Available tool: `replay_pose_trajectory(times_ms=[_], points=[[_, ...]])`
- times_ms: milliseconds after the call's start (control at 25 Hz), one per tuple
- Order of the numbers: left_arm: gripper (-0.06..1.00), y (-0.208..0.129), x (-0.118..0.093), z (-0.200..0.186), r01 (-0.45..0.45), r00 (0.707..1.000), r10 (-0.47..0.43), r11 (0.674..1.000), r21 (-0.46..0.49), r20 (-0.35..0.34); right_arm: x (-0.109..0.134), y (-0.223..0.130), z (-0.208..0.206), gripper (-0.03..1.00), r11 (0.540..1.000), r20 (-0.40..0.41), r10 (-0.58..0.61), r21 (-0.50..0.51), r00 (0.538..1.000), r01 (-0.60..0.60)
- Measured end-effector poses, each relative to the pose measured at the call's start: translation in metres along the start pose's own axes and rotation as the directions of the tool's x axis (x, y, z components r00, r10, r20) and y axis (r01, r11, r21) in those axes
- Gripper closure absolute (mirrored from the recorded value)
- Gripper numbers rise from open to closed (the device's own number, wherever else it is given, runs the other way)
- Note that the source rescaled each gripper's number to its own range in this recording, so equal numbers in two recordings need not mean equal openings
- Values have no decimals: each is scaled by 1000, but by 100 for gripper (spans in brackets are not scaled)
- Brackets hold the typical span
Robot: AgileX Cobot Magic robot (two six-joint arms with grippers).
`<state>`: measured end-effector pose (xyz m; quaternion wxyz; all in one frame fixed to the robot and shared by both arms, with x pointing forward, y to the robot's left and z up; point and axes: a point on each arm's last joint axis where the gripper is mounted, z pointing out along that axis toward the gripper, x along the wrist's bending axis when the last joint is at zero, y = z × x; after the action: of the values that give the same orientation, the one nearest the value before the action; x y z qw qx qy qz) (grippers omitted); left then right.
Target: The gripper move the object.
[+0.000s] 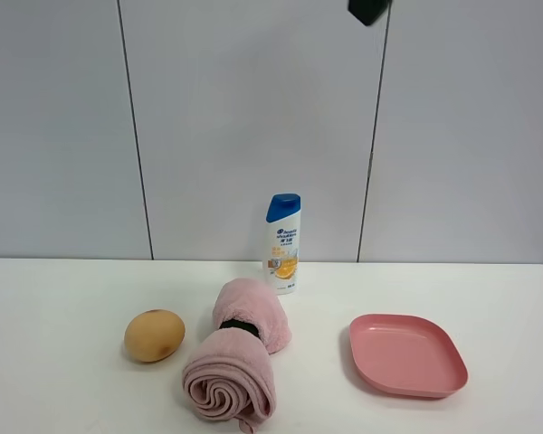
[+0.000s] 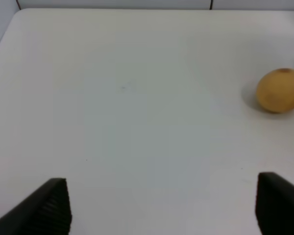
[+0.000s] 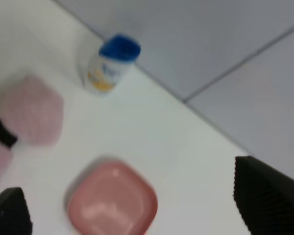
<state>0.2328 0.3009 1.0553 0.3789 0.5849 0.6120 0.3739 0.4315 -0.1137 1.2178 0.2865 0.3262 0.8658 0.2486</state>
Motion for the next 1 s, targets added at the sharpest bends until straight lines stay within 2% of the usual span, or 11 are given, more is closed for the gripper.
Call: replay_pose_trajectory(times_ms=[320, 520, 640, 800, 1000], points=[[-6, 0, 0, 0, 0, 1000, 0, 1000, 0, 0, -8, -97, -16, 16, 985, 18, 135, 105, 991, -136], [-6, 0, 0, 0, 0, 1000, 0, 1000, 0, 0, -21, -159, -26, 16, 942, 87, 295, 143, 951, -305], [-6, 0, 0, 0, 0, 1000, 0, 1000, 0, 0, -27, -192, -39, 16, 905, 165, 389, 118, 906, -410], [-6, 0, 0, 0, 0, 1000, 0, 1000, 0, 0, -22, -229, -61, 16, 852, 238, 502, 27, 831, -523], [-6, 0, 0, 0, 0, 1000, 0, 1000, 0, 0, 0, -260, -73, 12, 806, 211, 587, -63, 782, -589]])
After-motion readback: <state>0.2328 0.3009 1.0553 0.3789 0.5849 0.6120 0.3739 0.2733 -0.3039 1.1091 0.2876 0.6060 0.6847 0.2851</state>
